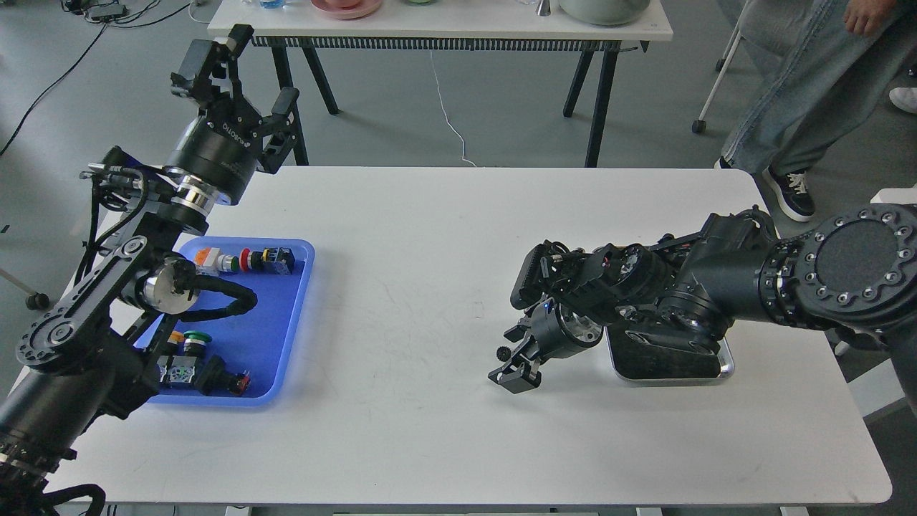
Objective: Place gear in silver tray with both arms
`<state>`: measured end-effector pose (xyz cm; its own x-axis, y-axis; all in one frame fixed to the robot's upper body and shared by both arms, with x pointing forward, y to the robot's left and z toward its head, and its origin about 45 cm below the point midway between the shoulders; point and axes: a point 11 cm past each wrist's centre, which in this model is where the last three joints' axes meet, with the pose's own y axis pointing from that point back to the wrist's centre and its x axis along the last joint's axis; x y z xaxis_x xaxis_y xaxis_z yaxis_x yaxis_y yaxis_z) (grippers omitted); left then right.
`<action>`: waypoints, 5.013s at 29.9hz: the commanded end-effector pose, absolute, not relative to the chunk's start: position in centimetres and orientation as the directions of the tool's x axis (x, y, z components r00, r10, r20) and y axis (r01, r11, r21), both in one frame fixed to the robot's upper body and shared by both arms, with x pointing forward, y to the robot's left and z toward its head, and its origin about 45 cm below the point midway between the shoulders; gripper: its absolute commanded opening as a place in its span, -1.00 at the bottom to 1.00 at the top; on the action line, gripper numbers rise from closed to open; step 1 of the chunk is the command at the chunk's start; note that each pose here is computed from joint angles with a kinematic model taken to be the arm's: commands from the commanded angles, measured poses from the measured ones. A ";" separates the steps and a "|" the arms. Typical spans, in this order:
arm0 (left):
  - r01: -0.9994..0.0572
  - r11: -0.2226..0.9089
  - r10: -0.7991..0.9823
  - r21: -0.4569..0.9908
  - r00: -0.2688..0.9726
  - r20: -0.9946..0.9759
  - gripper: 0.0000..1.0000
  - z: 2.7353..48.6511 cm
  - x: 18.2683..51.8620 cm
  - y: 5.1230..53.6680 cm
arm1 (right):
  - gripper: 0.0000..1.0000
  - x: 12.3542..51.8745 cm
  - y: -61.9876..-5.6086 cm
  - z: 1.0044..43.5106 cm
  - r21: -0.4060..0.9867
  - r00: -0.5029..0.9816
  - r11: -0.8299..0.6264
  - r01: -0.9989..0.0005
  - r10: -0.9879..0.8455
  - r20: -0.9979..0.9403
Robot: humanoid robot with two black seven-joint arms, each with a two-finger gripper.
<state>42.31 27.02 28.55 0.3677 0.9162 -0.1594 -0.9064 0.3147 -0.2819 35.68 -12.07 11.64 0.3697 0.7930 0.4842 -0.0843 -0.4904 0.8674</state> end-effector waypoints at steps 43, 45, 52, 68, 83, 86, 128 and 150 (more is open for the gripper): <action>-0.907 0.303 0.918 -0.292 0.360 -0.164 0.99 28.9 42.4 27.5 | -0.74 36.2 -12.9 11.1 0.862 0.359 -0.494 -0.114 0.789 0.499; -0.907 0.303 0.918 -0.292 0.360 -0.164 0.99 28.9 42.4 27.5 | -0.80 36.2 -13.0 11.1 0.864 0.358 -0.490 -0.115 0.791 0.496; -0.907 0.302 0.919 -0.293 0.359 -0.164 0.99 28.9 42.4 27.5 | -0.88 36.5 -12.8 11.5 0.863 0.350 -0.491 -0.122 0.792 0.500; -0.905 0.307 0.913 -0.294 0.367 -0.177 0.99 28.7 42.4 26.9 | -0.87 39.1 -16.9 20.3 0.846 0.326 -0.492 -0.204 0.781 0.533; -0.899 0.326 0.901 -0.291 0.389 -0.191 0.99 28.2 42.3 25.4 | -0.86 38.9 -36.4 19.4 0.886 0.542 -0.264 -0.382 0.712 0.446; -0.899 0.326 0.901 -0.291 0.389 -0.192 0.99 28.2 42.3 25.4 | -0.86 39.1 -37.5 18.3 0.882 0.540 -0.247 -0.402 0.713 0.446; -0.900 0.317 0.900 -0.301 0.385 -0.203 0.99 28.4 42.3 25.4 | 0.96 43.6 -31.6 19.2 0.588 0.608 -0.480 -0.651 0.134 0.782; -0.936 0.336 0.926 -0.106 0.349 -0.147 0.99 22.7 41.6 23.8 | 0.98 44.8 -28.5 20.3 0.050 0.142 -0.161 -0.986 -0.954 -0.264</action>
<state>41.48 23.11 24.02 0.3892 0.9089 -0.1498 -0.9160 0.3646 -0.1675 45.26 -28.06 21.12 0.1877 -0.9635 -0.1908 -0.9790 -0.1993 0.0436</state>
